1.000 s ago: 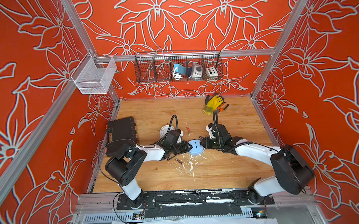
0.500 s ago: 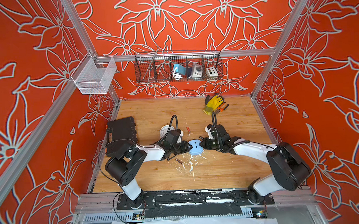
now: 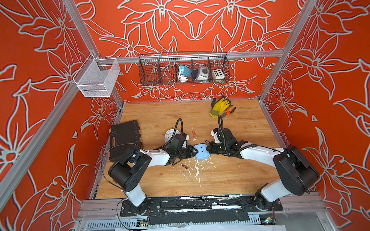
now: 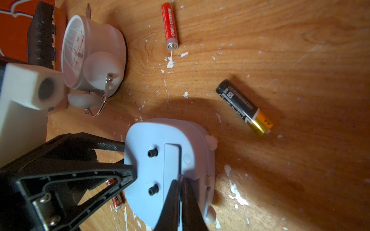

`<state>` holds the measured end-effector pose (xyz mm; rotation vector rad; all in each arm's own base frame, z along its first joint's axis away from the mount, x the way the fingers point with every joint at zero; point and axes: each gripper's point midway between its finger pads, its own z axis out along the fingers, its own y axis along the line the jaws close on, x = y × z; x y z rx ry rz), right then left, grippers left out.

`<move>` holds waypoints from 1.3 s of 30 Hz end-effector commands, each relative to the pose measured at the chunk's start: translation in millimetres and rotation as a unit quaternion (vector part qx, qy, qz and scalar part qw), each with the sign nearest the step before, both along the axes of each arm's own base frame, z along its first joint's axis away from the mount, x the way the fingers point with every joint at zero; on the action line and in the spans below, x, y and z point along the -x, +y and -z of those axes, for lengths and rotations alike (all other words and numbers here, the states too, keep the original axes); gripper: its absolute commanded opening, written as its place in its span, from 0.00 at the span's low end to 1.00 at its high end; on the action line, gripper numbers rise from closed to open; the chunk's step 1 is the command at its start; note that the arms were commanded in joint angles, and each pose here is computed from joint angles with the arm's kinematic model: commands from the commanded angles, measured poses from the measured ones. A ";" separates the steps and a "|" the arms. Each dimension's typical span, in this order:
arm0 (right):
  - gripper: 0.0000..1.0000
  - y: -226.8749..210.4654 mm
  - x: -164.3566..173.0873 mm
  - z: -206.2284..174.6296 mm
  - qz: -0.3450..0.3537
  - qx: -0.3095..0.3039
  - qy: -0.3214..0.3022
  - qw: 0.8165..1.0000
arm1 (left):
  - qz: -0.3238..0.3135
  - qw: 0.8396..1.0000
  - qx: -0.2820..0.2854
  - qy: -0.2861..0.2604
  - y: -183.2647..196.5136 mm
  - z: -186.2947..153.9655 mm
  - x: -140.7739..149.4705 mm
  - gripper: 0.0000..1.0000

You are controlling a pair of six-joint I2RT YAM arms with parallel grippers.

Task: Insert the battery into the alarm
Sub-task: Remove the cover from the alarm, then place the cover at the center of the board.

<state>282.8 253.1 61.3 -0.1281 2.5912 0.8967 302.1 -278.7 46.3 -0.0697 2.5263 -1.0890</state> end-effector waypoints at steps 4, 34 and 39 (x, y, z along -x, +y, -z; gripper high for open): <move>0.00 4.3 1.4 0.6 -0.008 -0.001 0.010 1.000 | -0.001 0.998 -0.050 0.038 13.8 29.9 15.5 0.34; 0.00 -100.5 -4.4 17.4 0.144 0.042 0.018 0.989 | -0.001 0.998 -0.051 0.032 12.9 25.1 12.7 0.34; 0.00 -110.9 1.7 29.7 0.150 0.058 0.029 0.987 | 0.001 0.998 -0.049 0.031 11.3 23.3 11.7 0.34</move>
